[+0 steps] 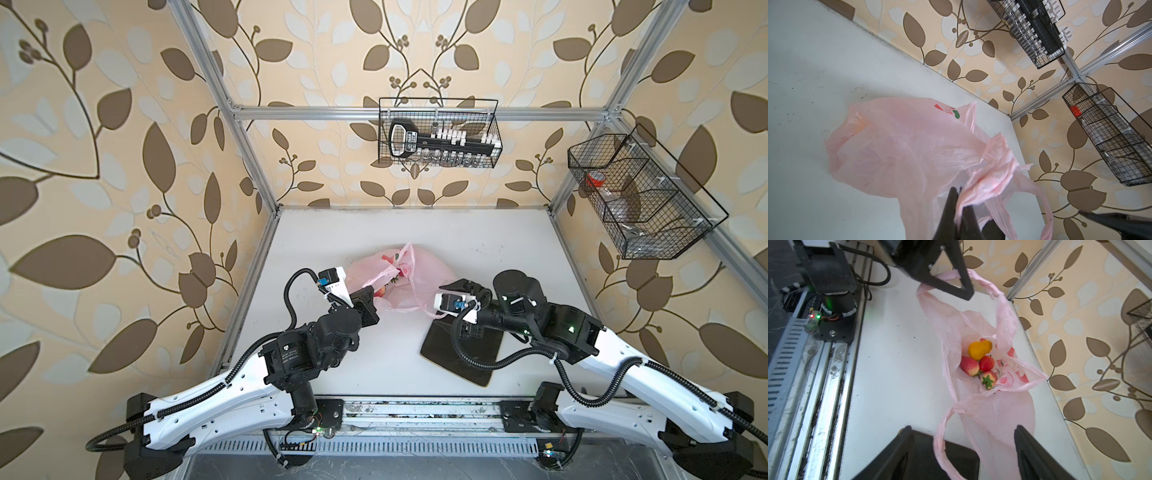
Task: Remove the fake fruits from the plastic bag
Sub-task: 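Hold the bag handle with the left gripper while the right gripper grasps the other handle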
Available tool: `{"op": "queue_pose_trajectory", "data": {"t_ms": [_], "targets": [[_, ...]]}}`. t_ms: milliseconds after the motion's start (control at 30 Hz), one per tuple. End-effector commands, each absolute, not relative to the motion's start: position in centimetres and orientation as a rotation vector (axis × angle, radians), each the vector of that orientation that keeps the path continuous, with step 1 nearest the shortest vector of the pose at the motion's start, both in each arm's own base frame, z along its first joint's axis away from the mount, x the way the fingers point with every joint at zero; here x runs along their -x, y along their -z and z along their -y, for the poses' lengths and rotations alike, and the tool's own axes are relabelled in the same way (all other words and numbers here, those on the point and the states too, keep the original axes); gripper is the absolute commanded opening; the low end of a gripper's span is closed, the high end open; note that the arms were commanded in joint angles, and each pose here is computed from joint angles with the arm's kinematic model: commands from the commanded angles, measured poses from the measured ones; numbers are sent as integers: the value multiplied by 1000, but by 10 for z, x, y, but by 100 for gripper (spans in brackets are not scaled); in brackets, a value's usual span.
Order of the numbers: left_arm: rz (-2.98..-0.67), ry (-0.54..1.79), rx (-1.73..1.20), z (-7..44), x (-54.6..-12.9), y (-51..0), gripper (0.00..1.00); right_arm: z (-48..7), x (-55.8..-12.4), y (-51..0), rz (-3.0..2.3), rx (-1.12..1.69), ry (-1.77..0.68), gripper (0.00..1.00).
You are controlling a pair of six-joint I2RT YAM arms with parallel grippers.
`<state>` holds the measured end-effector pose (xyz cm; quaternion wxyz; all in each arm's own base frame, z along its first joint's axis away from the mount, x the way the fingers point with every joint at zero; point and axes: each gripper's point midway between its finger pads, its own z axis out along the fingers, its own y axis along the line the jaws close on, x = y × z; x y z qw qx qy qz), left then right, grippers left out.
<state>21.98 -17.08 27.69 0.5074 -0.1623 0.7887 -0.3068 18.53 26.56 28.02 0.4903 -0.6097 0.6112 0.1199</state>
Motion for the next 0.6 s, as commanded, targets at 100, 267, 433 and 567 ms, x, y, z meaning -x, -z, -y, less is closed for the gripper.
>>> {"op": "queue_pose_trajectory", "data": {"t_ms": [100,267,433,567], "targets": [[-1894,744,415,167,-220,-281,0,-261,-186,-239,-1540,1620,-170,73],[-1902,744,416,166,-218,-282,0,-256,-203,-221,-1580,1628,-42,62],[-1908,754,427,162,-215,-282,0,-256,-214,-209,-1591,1610,18,47],[-1908,757,440,157,-213,-281,0,-261,-220,-205,-1597,1572,22,28]]}}
